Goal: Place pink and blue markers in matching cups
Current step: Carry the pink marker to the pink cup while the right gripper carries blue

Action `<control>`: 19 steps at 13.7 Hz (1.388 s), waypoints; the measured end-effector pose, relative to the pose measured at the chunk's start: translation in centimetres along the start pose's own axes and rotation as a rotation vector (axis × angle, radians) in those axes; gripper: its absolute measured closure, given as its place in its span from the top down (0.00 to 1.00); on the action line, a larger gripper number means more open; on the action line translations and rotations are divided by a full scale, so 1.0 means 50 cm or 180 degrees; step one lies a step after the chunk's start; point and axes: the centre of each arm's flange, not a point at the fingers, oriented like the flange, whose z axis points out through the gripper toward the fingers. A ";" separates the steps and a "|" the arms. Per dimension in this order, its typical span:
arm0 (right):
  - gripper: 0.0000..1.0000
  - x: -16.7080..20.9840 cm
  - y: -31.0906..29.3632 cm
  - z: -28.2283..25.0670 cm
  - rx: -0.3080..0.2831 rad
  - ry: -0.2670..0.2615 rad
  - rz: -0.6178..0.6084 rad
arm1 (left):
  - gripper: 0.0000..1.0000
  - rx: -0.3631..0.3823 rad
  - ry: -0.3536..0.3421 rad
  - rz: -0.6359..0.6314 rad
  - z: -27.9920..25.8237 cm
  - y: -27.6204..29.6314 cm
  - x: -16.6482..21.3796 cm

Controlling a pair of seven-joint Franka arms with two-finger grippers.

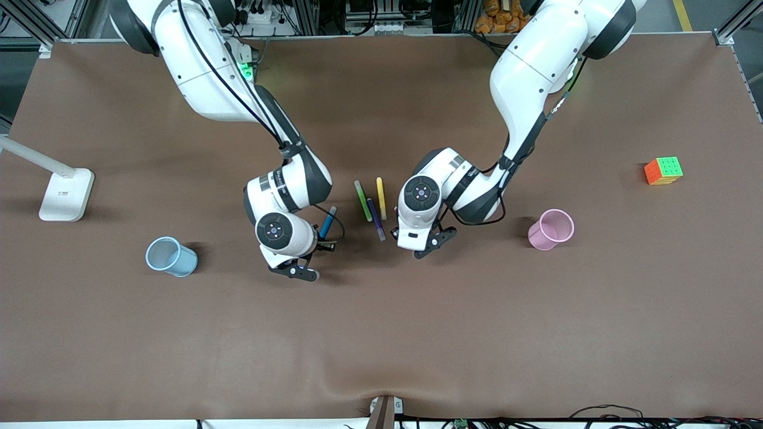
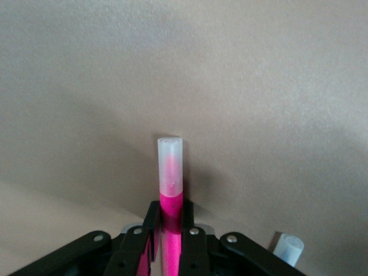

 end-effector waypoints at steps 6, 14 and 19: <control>0.18 0.007 0.005 -0.009 0.0021 0.0010 0.0032 | 0.18 -0.0068 -0.0110 -0.0345 -0.058 -0.041 0.128; 0.18 0.080 0.082 -0.201 0.0066 -0.0039 -0.0187 | 0.18 -0.0450 -0.1222 -0.1270 -0.228 -0.187 0.352; 0.18 0.167 0.274 -0.373 0.0267 0.0178 -0.0745 | 0.18 -0.0688 -0.1807 -0.1681 -0.298 -0.319 0.490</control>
